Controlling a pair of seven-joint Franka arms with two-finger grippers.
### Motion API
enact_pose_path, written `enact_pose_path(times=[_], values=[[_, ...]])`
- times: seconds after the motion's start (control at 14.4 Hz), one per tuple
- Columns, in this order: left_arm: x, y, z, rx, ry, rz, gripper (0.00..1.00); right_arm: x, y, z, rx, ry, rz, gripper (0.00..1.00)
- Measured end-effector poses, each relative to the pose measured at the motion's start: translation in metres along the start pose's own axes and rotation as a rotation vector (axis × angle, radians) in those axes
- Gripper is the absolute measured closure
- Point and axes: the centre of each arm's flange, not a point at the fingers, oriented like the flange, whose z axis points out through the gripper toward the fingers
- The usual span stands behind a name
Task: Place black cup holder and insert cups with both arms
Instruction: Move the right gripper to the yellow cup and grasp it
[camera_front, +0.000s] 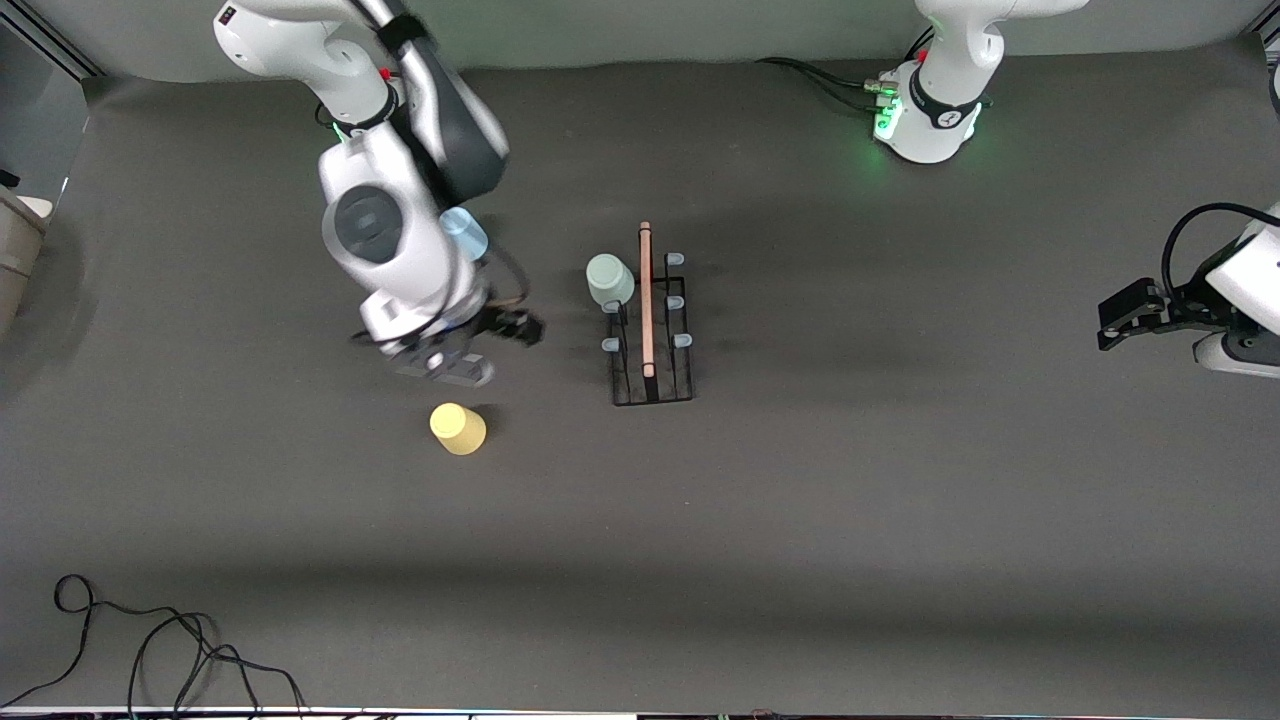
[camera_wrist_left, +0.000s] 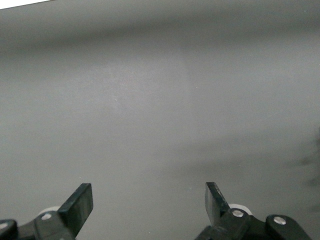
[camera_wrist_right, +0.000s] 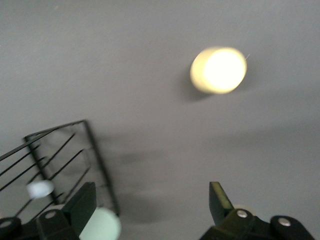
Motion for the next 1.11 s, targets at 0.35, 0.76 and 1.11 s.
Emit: enact_pose_path(times=[0.35,0.76,1.11], values=[[0.000,0.001,0.001,-0.001,-0.003,0.001,0.00,0.070,0.055,0.058,-0.041,0.089,-0.052,0.00],[-0.001,0.001,0.003,-0.002,-0.009,0.001,0.00,0.089,0.057,0.126,-0.101,0.150,-0.063,0.00],[-0.001,0.001,0.003,-0.002,-0.009,0.001,0.00,0.089,0.054,0.158,-0.056,0.118,-0.058,0.00]])
